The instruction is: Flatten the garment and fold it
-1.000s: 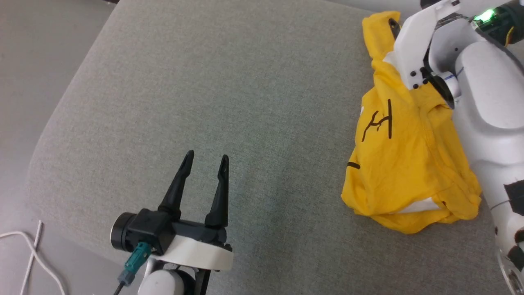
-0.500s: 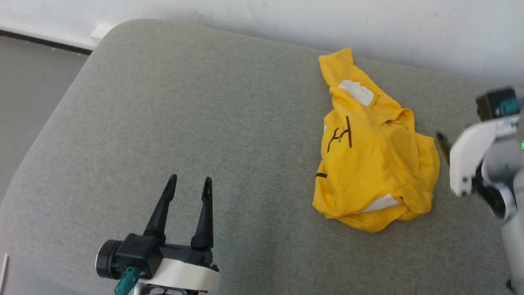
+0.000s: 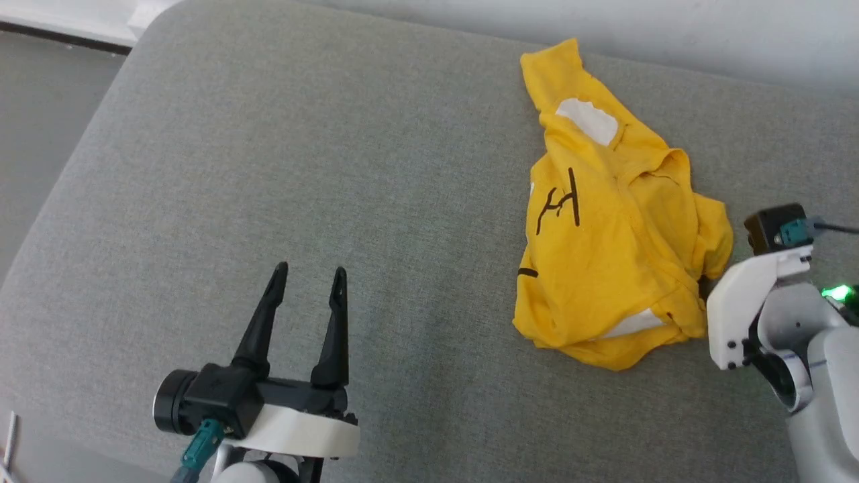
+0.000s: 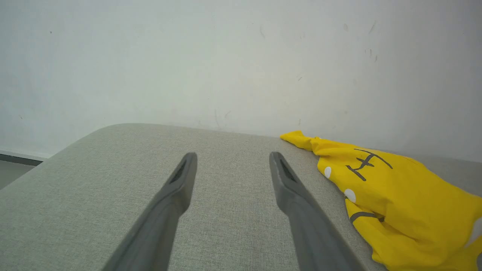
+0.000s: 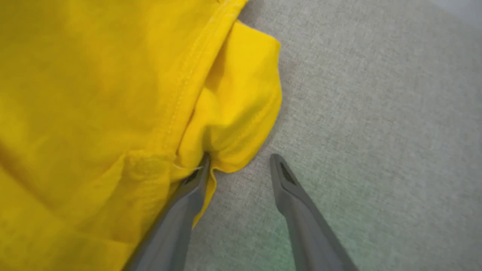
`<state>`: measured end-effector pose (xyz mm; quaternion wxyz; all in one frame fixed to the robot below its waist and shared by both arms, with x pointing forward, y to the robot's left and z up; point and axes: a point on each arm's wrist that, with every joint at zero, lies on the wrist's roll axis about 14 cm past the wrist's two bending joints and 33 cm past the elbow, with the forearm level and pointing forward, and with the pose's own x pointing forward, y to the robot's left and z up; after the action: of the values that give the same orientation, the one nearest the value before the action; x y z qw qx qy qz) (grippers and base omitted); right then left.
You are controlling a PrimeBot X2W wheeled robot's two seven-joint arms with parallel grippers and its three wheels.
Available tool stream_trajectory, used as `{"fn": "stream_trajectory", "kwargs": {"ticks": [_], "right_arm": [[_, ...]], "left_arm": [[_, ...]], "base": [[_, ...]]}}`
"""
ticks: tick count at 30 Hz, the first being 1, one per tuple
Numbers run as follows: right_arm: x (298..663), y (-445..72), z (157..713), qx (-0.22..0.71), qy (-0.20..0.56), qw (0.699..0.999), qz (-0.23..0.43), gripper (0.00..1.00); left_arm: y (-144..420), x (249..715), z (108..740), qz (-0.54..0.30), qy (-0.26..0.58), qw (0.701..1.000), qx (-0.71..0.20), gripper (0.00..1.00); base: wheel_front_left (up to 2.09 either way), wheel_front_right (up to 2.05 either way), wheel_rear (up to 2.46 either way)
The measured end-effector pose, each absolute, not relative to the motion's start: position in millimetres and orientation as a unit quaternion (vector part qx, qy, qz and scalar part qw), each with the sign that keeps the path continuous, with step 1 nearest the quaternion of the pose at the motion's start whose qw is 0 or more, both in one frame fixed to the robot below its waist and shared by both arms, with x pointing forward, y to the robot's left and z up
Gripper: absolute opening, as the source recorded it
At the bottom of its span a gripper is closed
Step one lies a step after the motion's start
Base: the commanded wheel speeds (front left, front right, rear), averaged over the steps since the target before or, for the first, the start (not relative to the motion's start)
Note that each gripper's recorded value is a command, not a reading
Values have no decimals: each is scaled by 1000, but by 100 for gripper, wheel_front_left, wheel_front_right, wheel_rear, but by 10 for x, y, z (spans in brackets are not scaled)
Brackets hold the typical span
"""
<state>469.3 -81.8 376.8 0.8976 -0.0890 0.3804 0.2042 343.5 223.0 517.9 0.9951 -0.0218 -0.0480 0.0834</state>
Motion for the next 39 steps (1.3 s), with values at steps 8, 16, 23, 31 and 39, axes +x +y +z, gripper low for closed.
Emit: {"fn": "stream_trajectory", "kwargs": {"ticks": [8, 16, 23, 31, 39], "right_arm": [[4893, -664, 3785, -88, 354, 906, 215, 0], [5155, -649, 4791, -45, 207, 954, 211, 0], [4921, -1594, 5825, -8, 66, 994, 82, 0], [3646, -3036, 4947, 12, 203, 969, -139, 0], [3148, -2990, 4016, 78, 299, 940, -142, 100]], "left_arm": [[2262, 3467, 5065, 86, -30, 996, -20, 100], [2175, 3482, 5207, 69, -55, 996, -17, 100], [2055, 3426, 5300, 52, -72, 996, -22, 100], [2001, 3446, 5332, 41, -78, 996, -24, 100], [1911, 3501, 5277, 25, -70, 997, -23, 100]], "base": [[0, 0, 0], [0, 0, 0], [0, 0, 0], [0, 0, 0], [0, 0, 0]]}}
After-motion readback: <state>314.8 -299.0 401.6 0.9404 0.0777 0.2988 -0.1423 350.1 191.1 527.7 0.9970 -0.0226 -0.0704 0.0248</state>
